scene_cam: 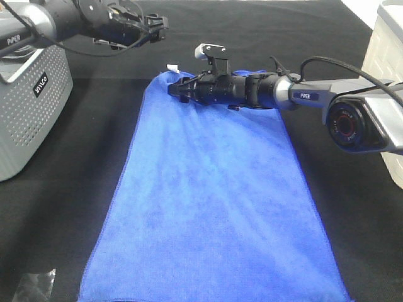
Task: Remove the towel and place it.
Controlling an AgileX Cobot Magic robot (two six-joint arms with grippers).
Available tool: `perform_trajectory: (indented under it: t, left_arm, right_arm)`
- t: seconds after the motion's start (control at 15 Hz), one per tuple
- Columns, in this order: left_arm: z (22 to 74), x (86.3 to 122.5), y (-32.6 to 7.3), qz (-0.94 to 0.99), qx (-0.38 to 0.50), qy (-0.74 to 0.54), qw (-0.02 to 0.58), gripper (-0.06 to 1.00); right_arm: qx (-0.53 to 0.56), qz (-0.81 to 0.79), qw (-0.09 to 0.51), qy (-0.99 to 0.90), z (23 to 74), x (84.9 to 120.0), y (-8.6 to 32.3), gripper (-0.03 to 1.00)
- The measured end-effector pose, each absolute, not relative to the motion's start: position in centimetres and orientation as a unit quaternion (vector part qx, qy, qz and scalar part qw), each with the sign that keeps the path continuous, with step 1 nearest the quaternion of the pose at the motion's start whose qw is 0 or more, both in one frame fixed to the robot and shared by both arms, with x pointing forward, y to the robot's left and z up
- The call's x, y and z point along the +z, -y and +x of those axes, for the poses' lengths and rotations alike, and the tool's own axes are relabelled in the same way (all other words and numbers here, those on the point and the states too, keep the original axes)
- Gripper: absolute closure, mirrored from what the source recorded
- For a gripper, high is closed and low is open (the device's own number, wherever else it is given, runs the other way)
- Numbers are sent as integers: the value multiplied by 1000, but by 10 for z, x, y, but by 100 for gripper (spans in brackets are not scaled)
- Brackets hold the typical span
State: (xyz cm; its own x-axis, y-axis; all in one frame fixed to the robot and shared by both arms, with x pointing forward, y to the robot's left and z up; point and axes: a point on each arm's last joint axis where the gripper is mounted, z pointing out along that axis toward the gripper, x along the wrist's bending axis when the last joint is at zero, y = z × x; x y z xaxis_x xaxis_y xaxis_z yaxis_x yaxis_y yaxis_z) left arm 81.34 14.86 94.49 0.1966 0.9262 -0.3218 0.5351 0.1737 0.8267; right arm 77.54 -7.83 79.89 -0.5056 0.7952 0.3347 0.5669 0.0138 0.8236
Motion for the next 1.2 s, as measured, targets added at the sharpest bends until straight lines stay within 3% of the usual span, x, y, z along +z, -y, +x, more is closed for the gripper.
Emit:
perform_trajectory:
  t: [0.4,0.6,0.87,1.2]
  left_arm:
    - [811,968,-149,616,225,-579,485,27]
    - [811,967,-150,628,235,-571,474,27]
    - [809,961,-152,693,265,-520,423,27]
    - [810,954,-152,707,277,-503,414,27]
  right_arm:
    - [450,435,138,-767,773,830,80,33]
    - [420,397,148,-803,770,872,85,33]
    - [343,431,66,-832,755,926,117,33]
    - [188,490,10,-851,725,975,157,33]
